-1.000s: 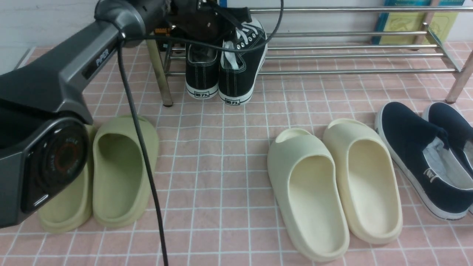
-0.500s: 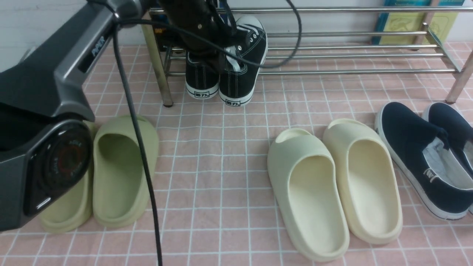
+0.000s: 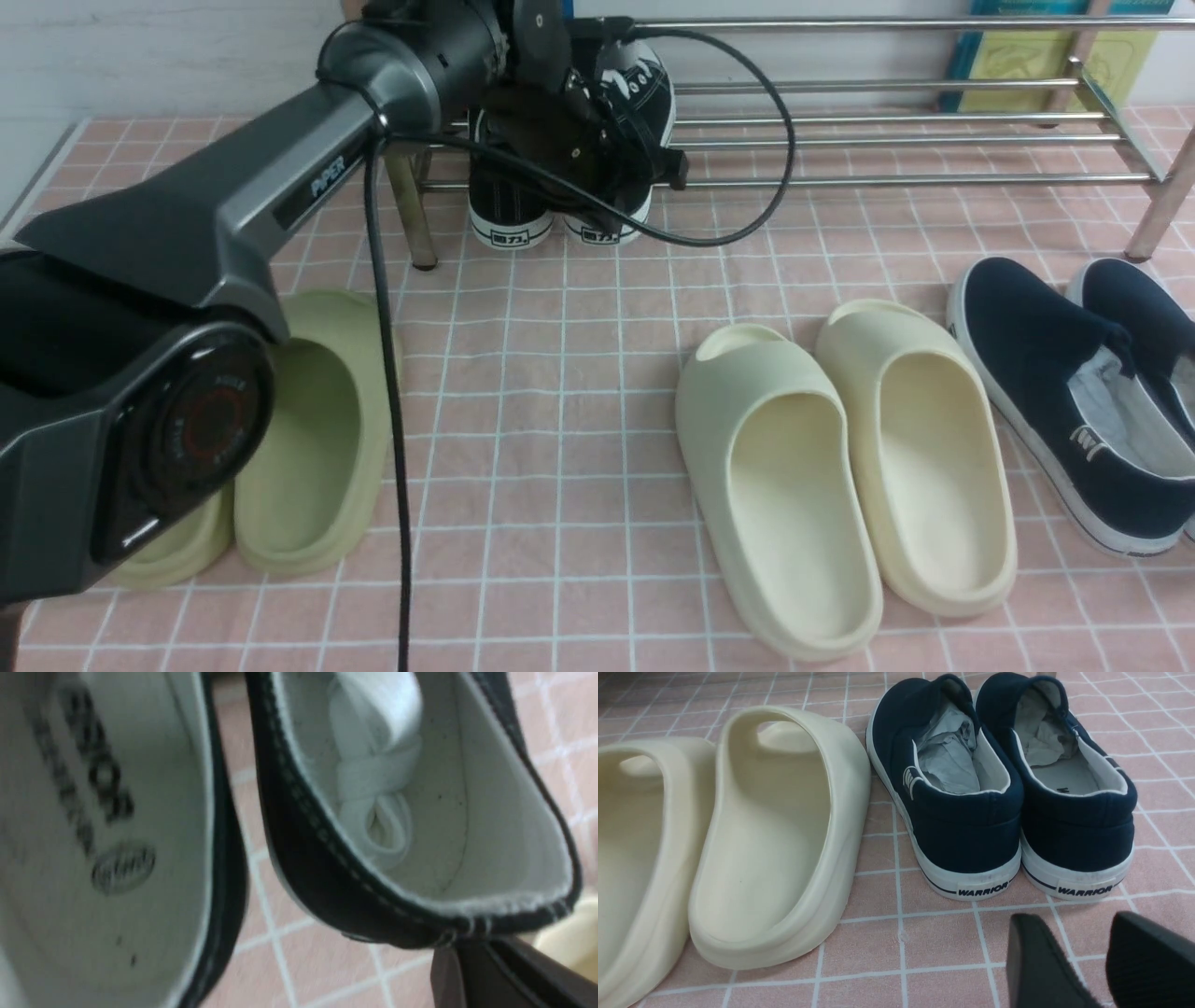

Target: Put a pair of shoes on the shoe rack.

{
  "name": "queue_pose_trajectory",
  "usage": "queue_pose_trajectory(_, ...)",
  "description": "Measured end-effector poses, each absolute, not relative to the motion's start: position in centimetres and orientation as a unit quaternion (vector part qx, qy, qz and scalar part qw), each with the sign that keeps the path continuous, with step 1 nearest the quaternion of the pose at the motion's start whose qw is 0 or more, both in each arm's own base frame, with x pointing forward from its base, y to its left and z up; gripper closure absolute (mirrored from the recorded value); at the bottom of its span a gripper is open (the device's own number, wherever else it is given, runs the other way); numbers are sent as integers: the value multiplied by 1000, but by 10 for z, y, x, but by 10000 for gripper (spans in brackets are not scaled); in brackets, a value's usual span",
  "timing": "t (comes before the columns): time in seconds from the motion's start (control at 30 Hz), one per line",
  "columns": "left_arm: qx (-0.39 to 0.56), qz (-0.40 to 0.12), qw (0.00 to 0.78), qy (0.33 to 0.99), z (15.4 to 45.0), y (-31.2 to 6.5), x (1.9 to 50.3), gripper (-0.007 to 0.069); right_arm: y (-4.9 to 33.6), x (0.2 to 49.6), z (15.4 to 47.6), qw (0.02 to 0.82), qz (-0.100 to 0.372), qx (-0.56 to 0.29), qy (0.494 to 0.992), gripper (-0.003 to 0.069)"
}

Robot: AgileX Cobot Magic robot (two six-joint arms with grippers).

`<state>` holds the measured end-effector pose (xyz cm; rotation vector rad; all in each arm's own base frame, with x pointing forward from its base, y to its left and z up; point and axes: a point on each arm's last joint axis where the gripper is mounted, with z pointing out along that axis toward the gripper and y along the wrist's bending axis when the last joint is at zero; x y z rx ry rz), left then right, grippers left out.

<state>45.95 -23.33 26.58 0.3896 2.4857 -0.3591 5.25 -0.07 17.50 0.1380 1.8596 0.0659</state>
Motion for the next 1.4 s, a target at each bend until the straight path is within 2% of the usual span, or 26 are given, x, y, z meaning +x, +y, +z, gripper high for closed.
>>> queue_pose_trajectory(0.27, 149, -124, 298, 935, 268, -231, 459, 623, -1, 53, 175, 595, 28, 59, 801, 419)
queue_pose_trajectory(0.37, 151, -121, 300, 934, 285, -227, 452, 623, -1, 53, 175, 595, 28, 59, 801, 419)
queue_pose_trajectory(0.53, 155, -116, 357, 914, 378, -202, 409, 623, -1, 53, 175, 595, 28, 59, 801, 419)
queue_pose_trajectory(0.57, 155, -115, 359, 913, 382, -201, 407, 623, -1, 53, 175, 595, 28, 59, 801, 419)
queue_pose_trajectory(0.63, 155, -103, 388, 903, 427, -182, 377, 623, -1, 53, 175, 595, 28, 59, 801, 419)
queue_pose_trajectory(0.67, 156, -99, 392, 901, 434, -179, 371, 623, -1, 53, 175, 595, 28, 59, 801, 419)
queue_pose_trajectory(0.7, 156, -77, 406, 897, 464, -161, 344, 623, -1, 53, 175, 595, 28, 59, 801, 419)
queue_pose_trajectory(0.77, 155, -65, 412, 895, 476, -152, 331, 623, -1, 53, 175, 595, 28, 59, 801, 419)
queue_pose_trajectory(0.8, 151, -53, 432, 887, 494, -139, 312, 623, -1, 53, 175, 595, 28, 59, 801, 419)
queue_pose_trajectory(0.87, 149, -43, 441, 884, 502, -128, 294, 623, -1, 53, 175, 595, 28, 59, 801, 419)
queue_pose_trajectory(1.03, 145, -36, 427, 892, 496, -98, 234, 623, -1, 53, 175, 595, 28, 59, 801, 419)
queue_pose_trajectory(1.23, 119, -55, 441, 888, 450, -61, 157, 623, -1, 53, 175, 595, 28, 59, 801, 419)
queue_pose_trajectory(1.33, 102, -66, 439, 890, 422, -50, 135, 623, -1, 53, 175, 595, 28, 59, 801, 419)
queue_pose_trajectory(1.37, 101, -68, 444, 888, 424, -49, 133, 623, -1, 53, 175, 595, 28, 59, 801, 419)
queue_pose_trajectory(1.4, 91, -71, 436, 892, 407, -44, 121, 623, -1, 53, 175, 595, 28, 59, 801, 419)
